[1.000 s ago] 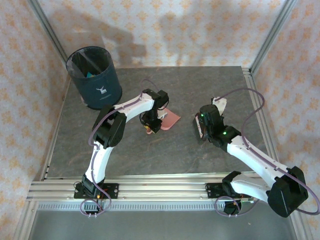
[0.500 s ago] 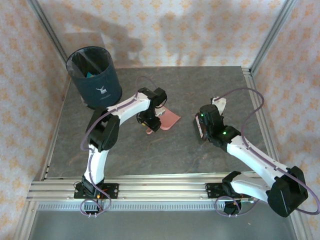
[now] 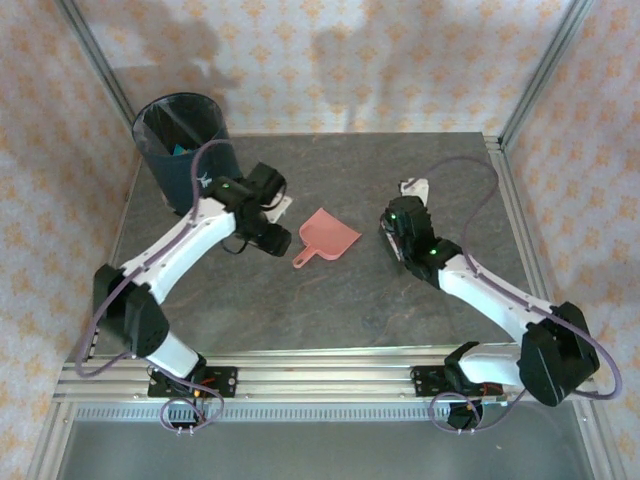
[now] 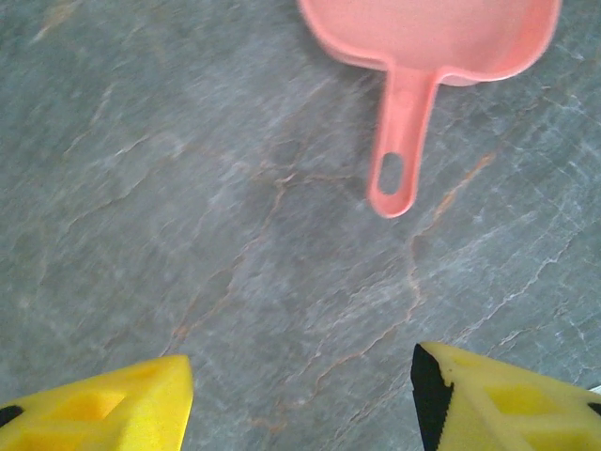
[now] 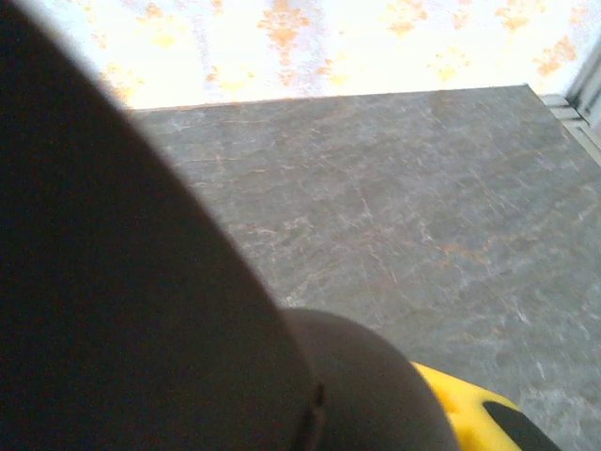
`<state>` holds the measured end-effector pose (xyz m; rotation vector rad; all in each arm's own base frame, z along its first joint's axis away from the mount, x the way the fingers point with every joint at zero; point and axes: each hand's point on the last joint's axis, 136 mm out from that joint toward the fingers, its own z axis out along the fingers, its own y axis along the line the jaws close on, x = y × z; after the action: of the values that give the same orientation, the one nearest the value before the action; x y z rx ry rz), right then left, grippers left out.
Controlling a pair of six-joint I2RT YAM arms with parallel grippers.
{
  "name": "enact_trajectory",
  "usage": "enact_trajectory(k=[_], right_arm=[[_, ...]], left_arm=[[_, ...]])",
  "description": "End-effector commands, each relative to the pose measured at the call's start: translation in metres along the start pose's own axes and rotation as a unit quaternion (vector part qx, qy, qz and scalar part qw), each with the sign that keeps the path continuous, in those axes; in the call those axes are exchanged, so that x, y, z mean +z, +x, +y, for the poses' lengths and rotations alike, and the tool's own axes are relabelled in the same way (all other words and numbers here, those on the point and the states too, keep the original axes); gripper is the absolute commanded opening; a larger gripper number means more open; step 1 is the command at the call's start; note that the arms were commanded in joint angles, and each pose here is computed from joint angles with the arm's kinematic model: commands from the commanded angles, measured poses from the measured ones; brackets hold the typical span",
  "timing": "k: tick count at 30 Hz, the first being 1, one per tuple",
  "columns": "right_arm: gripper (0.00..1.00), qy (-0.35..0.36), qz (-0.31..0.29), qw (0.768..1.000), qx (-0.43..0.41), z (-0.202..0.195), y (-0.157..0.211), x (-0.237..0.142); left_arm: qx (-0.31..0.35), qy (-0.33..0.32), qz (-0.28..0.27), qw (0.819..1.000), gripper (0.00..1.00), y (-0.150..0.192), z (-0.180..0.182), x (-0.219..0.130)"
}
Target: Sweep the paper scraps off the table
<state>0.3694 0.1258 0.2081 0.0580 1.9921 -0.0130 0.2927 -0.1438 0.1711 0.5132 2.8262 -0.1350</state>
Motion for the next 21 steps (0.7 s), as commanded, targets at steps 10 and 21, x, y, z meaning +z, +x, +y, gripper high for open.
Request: enact_trajectory(k=[10,21], right_arm=[[0.0,-0.076,-0.083,0.987,-0.112,0.057,-0.052,0.026],[0.0,-0.118,-0.12,0.968,-0.185,0.108,-0.052,0.042]], left_arm=[[-0.085,-0.002,-0.077,0.993,0.65,0.025,0.031,-0.011],[-0.093,0.006,-0.072,0.993,0.65,0.027,0.029,-0.003]])
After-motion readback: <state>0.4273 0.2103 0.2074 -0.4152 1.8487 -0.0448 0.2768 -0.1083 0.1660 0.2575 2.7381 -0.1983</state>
